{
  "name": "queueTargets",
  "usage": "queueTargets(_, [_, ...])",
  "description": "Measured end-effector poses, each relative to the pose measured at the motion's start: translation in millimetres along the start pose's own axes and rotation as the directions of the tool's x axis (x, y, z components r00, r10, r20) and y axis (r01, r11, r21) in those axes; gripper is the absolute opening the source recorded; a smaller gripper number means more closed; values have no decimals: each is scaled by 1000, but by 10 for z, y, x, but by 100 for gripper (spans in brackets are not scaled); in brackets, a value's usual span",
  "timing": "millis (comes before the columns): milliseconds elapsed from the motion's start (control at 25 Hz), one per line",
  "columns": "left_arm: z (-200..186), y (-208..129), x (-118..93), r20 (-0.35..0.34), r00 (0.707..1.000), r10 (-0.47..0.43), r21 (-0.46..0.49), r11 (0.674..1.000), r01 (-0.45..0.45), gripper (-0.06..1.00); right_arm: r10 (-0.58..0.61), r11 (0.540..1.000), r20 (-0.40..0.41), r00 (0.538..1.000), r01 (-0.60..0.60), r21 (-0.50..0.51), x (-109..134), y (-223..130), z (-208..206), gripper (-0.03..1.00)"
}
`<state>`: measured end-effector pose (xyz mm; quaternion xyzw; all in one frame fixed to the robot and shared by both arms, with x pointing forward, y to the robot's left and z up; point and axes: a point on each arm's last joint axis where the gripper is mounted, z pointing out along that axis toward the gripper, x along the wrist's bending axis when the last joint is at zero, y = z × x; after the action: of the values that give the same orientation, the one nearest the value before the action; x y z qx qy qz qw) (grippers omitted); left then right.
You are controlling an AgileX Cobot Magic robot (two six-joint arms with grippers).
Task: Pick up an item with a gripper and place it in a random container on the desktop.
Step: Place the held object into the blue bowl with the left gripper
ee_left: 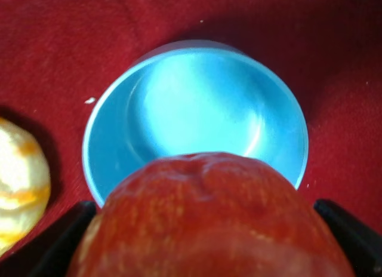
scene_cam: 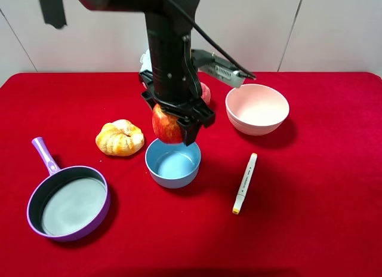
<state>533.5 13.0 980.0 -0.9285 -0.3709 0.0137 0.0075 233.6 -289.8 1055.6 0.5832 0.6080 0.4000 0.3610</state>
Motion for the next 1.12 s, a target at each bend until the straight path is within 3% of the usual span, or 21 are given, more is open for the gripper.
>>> queueTargets(520, [454, 80, -15, 27, 1000, -12, 84, 996, 10, 69, 0, 1000, 0, 1000, 0, 0, 0, 0, 0, 69])
queueTargets(960, [482, 84, -28, 42, 999, -19, 90, 996, 15, 69, 0, 1000, 0, 1000, 0, 0, 0, 0, 0, 69])
queueTargets(1040, [482, 83, -18, 31, 999, -14, 91, 996, 11, 74, 0, 1000, 0, 1000, 0, 0, 0, 0, 0, 69])
queueTargets(1120, [482, 82, -9, 22, 1000, -10, 91, 996, 8, 86, 0, 1000, 0, 1000, 0, 0, 0, 0, 0, 69])
